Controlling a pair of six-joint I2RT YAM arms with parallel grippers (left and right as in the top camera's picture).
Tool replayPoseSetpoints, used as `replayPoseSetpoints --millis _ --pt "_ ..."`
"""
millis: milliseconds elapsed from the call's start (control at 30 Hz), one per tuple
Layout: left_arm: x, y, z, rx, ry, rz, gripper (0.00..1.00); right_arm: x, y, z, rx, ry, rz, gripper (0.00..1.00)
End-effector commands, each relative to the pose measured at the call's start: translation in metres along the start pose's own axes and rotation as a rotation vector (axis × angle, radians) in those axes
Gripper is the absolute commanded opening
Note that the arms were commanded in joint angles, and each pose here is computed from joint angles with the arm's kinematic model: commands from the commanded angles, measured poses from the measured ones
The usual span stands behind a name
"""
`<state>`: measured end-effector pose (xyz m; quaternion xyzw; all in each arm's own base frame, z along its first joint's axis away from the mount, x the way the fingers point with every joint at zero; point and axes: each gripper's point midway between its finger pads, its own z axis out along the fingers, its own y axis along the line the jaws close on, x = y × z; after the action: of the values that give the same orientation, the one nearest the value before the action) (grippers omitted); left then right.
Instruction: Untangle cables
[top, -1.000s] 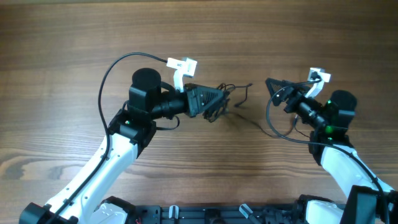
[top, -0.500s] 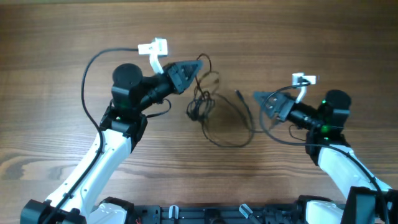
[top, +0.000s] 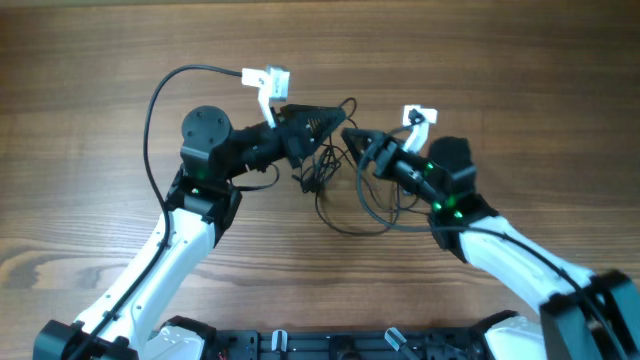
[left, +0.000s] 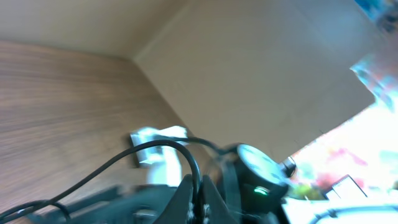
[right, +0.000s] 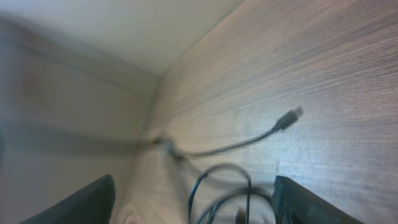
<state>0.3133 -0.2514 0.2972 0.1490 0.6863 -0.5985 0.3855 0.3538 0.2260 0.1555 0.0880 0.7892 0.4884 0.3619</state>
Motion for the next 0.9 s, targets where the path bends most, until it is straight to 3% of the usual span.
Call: replayPoseSetpoints --millis 0,33,100,233,333,400,533,733,767,833,867 --pt "0.005 -0.029 0.002 0.118 0.048 0.093 0.04 -0.006 -0.026 0.028 0.112 -0.016 0.041 0.57" --pt "0.002 -0.035 -0.002 0.139 0.047 0.117 0.04 -0.007 -0.044 0.03 0.17 -0.016 0.06 0.35" --pt "-0.01 -0.036 -0.017 0.131 0.023 0.144 0.04 -0.018 -0.07 0.019 0.243 -0.027 0.099 0.06" --pt "-0.076 -0.002 -0.092 -0.06 -0.177 0.213 0.04 -0.071 -0.123 -0.057 0.457 -0.114 0.112 0.04" --pt "-0.115 0.02 -0.157 -0.229 -0.331 0.249 0.04 -0.107 -0.142 -0.12 0.569 -0.207 0.072 0.05" --pt "-0.131 0.032 -0.194 -0.321 -0.424 0.226 0.04 -0.126 -0.161 -0.164 0.644 -0.297 0.141 0.04" --pt "-0.148 0.046 -0.247 -0.445 -0.54 0.212 0.04 -0.141 -0.186 -0.208 0.72 -0.368 0.158 0.05" --pt "-0.169 0.083 -0.329 -0.717 -0.849 0.081 0.04 -0.158 -0.22 -0.276 0.887 -0.53 0.227 0.05" --pt "-0.16 0.1 -0.335 -0.756 -0.873 -0.031 0.04 -0.157 -0.216 -0.268 0.846 -0.504 0.218 0.13" --pt "-0.147 0.111 -0.317 -0.727 -0.808 -0.117 0.04 -0.154 -0.203 -0.251 0.746 -0.429 0.164 0.61" --pt "-0.137 0.117 -0.3 -0.697 -0.747 -0.17 0.04 -0.151 -0.195 -0.241 0.691 -0.391 0.141 0.94"
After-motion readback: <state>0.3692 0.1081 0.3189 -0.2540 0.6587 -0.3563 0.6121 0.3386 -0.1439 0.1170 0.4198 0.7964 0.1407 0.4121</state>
